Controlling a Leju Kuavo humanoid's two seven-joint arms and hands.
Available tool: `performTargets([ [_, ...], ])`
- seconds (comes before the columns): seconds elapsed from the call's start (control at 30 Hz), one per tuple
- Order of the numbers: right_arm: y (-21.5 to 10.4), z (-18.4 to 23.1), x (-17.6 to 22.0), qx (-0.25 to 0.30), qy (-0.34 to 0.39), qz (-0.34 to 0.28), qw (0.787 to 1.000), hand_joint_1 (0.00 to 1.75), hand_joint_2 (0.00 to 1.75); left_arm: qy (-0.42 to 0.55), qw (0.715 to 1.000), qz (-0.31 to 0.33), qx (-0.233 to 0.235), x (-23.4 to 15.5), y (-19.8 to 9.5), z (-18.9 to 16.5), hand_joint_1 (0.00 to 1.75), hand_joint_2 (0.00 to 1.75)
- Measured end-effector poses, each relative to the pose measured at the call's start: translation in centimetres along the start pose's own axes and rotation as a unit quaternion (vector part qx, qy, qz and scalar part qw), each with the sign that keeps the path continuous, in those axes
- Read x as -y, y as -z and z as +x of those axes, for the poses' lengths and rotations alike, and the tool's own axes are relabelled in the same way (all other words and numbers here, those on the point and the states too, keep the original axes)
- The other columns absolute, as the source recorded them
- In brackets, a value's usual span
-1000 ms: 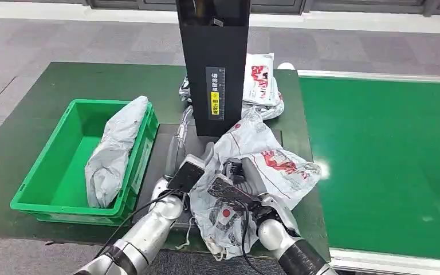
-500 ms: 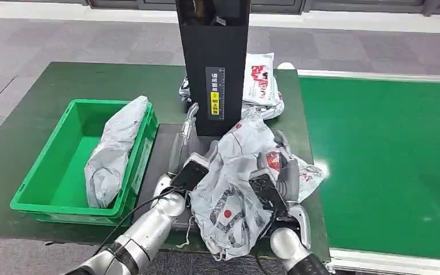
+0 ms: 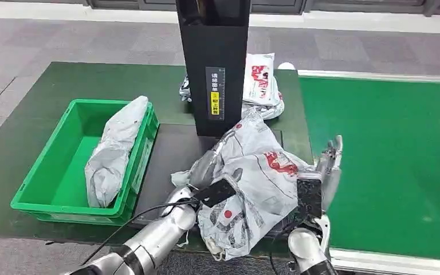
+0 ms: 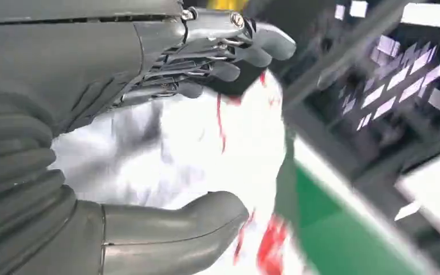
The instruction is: Moved the parcel from conveyor to table for the left to box.
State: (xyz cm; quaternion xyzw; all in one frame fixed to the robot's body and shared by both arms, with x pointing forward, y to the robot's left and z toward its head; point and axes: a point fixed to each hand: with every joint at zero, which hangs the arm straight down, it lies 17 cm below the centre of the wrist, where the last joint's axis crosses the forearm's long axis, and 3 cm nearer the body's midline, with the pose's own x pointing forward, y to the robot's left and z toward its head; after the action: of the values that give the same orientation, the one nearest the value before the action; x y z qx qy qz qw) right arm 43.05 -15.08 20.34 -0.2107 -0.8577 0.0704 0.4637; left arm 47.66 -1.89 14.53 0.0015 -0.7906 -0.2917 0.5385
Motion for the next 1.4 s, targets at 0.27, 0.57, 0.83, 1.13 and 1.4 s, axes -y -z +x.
performTargets([
  [0.27,1.1,0.2,5.2,-0.001,0.034,-0.089,0.995,0.00,0.00,0.152,0.954,-0.234,-0.111,10.8,-4.7,-5.9,1.75,1.75],
  [0.57,0.1,-1.1,4.6,-0.030,0.043,-0.077,0.996,0.00,0.00,0.255,0.918,-0.279,-0.117,10.1,-6.1,-9.0,1.75,1.75],
  [0.83,-1.3,-1.9,4.0,-0.055,0.037,-0.060,0.996,0.00,0.00,0.256,0.955,-0.123,-0.085,4.1,-3.4,-7.6,1.75,1.75],
  [1.13,-3.1,-1.8,4.8,-0.062,0.036,-0.065,0.995,0.00,0.00,0.328,0.936,0.127,-0.006,-12.2,0.1,-0.5,1.75,1.75],
  [1.4,-3.6,-1.7,4.7,-0.060,0.041,-0.065,0.995,0.00,0.00,0.484,0.817,0.313,0.012,-27.5,-3.0,4.4,1.75,1.75],
])
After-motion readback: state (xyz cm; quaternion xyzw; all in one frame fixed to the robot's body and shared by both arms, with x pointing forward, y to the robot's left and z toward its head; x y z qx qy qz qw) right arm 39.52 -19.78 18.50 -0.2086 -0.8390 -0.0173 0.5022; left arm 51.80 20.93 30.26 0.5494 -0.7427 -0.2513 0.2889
